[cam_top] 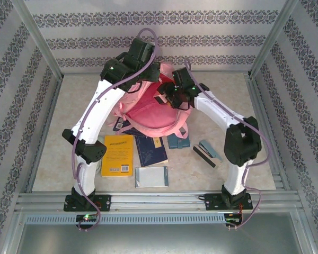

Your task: Pack the student bag

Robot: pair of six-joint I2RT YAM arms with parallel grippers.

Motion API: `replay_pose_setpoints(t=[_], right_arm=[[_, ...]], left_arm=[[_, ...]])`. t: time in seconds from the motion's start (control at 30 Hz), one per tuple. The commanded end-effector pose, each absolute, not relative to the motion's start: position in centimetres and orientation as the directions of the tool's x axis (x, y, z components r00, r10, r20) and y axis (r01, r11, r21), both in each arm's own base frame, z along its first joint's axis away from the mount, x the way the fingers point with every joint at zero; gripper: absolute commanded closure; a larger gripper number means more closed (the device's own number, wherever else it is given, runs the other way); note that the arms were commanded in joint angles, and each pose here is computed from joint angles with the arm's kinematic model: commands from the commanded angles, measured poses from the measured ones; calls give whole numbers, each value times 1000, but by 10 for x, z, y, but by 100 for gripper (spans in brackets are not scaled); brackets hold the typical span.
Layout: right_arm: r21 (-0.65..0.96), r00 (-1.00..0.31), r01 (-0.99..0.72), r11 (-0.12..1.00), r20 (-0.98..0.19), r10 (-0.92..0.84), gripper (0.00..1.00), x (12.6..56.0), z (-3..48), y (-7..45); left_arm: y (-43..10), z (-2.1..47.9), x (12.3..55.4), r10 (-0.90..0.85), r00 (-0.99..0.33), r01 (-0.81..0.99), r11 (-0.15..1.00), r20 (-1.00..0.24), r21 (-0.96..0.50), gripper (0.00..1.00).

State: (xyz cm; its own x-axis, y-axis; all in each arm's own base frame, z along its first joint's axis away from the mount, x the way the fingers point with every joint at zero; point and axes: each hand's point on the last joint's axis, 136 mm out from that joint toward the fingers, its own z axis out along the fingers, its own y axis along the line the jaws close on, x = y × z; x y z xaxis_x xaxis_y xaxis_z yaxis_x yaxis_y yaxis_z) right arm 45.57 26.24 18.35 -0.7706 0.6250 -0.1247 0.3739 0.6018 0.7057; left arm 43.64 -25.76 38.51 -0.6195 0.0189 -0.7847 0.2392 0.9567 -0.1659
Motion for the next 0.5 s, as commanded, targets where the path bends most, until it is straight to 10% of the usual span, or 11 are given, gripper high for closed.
replay_pose_setpoints(t=[0.0,0.47], right_arm=[[711,-786,339,616,-146,601,57,479,170,262],[740,-889,100,665,-234,394,11,491,189,330]], left_arm=[[-259,453,434,-107,-487,284,919,-867,-273,100],[-261,470,428,-151,-470,307,896,-869,-322,100]])
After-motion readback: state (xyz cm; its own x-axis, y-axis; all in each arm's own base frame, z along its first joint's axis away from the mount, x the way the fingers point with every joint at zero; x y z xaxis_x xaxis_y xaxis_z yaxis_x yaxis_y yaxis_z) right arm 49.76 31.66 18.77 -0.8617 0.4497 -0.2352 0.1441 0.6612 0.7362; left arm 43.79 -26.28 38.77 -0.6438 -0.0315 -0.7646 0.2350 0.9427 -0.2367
